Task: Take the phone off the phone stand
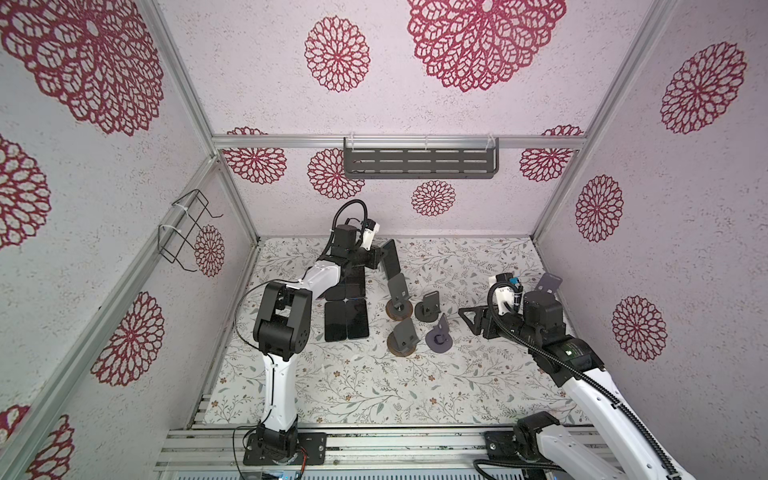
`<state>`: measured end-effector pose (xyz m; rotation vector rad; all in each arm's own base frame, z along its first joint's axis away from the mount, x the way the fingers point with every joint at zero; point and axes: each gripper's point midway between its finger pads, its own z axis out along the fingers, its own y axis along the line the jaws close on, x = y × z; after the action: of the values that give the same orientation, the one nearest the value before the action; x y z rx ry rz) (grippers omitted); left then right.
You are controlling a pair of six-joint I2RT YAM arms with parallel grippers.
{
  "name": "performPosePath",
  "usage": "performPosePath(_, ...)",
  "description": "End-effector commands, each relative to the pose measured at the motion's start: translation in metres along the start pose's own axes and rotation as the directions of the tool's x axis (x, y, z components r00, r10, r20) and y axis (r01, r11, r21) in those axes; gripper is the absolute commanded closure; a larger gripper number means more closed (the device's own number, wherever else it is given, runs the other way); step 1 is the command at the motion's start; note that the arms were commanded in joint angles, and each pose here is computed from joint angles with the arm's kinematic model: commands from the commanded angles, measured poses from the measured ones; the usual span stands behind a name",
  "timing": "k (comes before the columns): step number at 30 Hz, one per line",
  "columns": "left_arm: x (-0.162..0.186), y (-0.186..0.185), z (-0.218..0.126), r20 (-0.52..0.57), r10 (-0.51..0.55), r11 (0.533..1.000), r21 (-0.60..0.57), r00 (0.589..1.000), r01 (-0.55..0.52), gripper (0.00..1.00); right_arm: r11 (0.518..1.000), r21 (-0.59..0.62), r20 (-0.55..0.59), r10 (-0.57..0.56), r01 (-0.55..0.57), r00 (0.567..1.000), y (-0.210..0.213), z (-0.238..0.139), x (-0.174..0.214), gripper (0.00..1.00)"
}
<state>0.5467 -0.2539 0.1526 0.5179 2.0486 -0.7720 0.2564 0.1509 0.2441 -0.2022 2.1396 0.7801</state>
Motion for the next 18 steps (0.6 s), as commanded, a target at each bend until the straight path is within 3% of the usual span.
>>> performPosePath(1,-0.028,-0.015,-0.009,0.061,0.040,0.999,0.029,0.997,-0.042,1.00,1.000,0.000,0.031,-0.029,0.029,0.999,0.002,-0.003,-0.009,0.32)
performPosePath(9,-0.077,-0.042,-0.050,0.150,0.078,0.997,0.004,0.986,-0.079,1.00,0.997,-0.015,0.023,-0.078,0.079,0.997,0.005,0.000,-0.012,0.31)
performPosePath(13,-0.109,-0.064,-0.090,0.196,0.125,0.992,-0.015,0.973,-0.125,1.00,0.986,-0.073,-0.009,-0.149,0.148,0.989,0.015,0.005,-0.013,0.29)
performPosePath(18,-0.122,-0.086,-0.129,0.207,0.122,0.992,-0.016,0.971,-0.122,1.00,0.976,-0.113,-0.013,-0.188,0.186,0.982,0.022,0.012,-0.021,0.29)
